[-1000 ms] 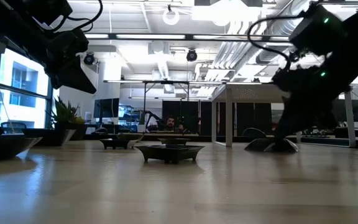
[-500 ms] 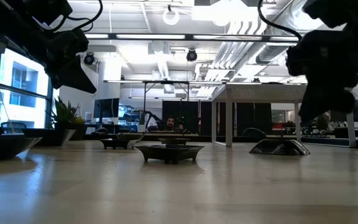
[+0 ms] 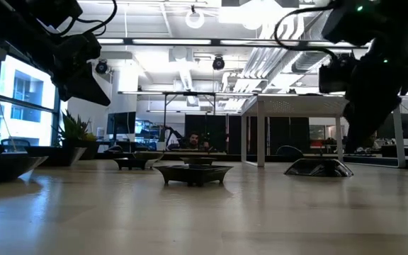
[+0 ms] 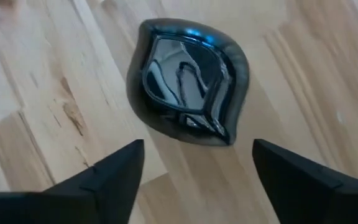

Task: Pick & Place Mini shaped plates
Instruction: Put the leaf-shaped plate on the shelf

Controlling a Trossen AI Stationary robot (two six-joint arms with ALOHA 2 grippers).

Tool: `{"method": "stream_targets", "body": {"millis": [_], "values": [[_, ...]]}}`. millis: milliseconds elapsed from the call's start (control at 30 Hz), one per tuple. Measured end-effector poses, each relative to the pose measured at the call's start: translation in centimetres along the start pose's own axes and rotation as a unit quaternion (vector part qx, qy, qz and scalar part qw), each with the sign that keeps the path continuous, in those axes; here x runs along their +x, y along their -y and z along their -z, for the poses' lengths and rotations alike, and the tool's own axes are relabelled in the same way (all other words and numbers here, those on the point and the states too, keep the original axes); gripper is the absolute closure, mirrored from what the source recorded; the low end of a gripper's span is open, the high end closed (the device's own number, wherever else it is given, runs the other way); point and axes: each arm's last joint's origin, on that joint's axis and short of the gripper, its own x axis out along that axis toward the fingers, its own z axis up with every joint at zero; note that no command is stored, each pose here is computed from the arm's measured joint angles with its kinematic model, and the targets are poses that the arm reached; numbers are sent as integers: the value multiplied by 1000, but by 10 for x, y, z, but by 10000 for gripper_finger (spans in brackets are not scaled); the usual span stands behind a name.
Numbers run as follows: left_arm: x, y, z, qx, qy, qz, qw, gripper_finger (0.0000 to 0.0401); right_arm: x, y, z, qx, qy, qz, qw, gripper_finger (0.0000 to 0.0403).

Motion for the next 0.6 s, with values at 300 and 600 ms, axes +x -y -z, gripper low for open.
{"method": "stream_targets", "body": {"millis": [300,600], "values": [[0,0,0,-9,-4,8,1000,400,26,7,-11,-125,-11,4,992,87],[0,0,0,-15,-4,8,1000,400,41,6,-12,-134,-26,-6,991,92]]}}
